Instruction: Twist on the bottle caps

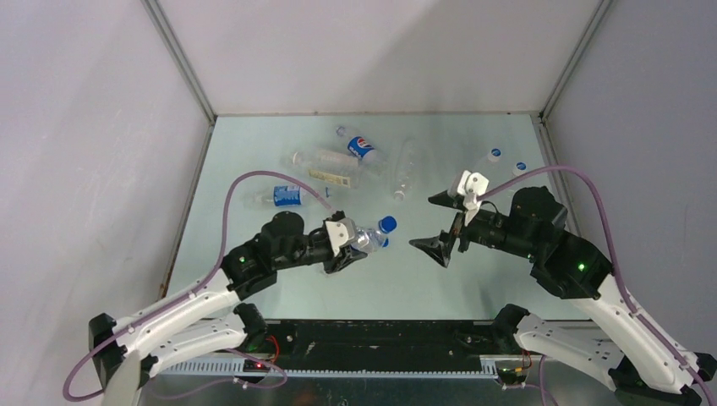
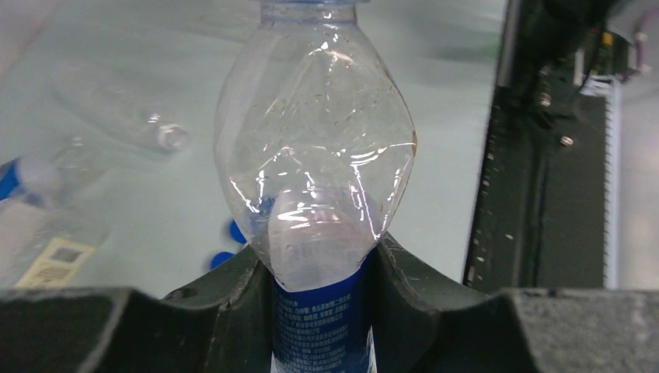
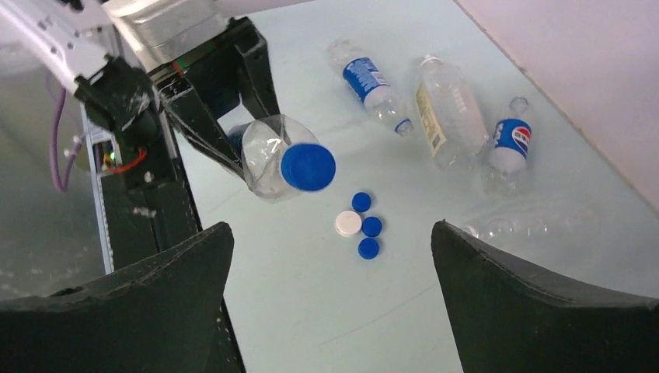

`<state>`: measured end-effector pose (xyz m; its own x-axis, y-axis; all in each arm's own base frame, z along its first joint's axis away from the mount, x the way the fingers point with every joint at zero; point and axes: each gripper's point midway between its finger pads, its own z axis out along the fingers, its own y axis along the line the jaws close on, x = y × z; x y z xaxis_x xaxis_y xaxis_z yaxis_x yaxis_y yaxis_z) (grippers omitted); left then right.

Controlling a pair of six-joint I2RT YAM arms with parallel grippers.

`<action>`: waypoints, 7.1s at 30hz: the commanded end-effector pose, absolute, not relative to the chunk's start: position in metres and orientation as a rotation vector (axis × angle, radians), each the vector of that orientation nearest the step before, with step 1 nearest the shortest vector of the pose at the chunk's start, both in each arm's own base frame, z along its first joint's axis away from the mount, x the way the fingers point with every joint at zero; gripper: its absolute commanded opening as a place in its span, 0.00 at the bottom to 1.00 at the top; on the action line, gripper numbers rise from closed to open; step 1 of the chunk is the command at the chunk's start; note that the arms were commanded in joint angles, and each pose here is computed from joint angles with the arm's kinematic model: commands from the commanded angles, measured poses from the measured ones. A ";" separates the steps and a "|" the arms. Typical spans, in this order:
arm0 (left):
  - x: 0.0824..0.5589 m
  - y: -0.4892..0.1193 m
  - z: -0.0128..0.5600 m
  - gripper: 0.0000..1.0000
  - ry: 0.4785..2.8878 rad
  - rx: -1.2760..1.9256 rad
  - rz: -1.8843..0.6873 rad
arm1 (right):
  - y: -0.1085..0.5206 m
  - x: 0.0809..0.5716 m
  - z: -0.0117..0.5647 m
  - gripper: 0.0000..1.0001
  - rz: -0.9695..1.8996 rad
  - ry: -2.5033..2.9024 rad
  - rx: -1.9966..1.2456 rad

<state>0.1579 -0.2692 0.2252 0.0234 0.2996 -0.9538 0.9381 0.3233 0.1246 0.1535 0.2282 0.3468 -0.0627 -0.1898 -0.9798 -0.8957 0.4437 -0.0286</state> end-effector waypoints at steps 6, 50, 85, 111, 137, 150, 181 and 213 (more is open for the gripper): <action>0.126 -0.281 0.234 0.25 1.440 1.389 -0.898 | 0.244 0.118 0.336 0.99 0.781 1.216 -1.434; 0.115 -0.285 0.247 0.25 1.368 1.474 -0.936 | 0.272 0.113 0.317 0.20 0.894 1.231 -1.571; 0.180 -0.316 0.255 0.26 1.467 0.934 -0.375 | 0.250 0.170 0.307 0.55 1.074 1.950 -0.236; 0.214 -0.225 0.188 0.27 2.116 0.686 -0.446 | 0.185 0.161 0.169 0.86 0.603 2.380 -0.306; 0.216 -0.158 0.195 0.28 2.093 0.404 -0.393 | 0.306 0.260 0.047 0.65 0.200 2.544 -0.508; 0.217 -0.153 0.197 0.28 2.077 0.426 -0.355 | 0.308 0.274 0.020 0.53 0.142 2.602 -0.500; 0.221 -0.173 0.203 0.28 2.033 0.568 -0.408 | 0.219 0.147 0.008 0.46 0.068 2.891 -0.620; 0.208 -0.202 0.214 0.29 1.871 0.857 -0.533 | 0.248 0.156 0.078 0.18 0.429 2.644 -0.737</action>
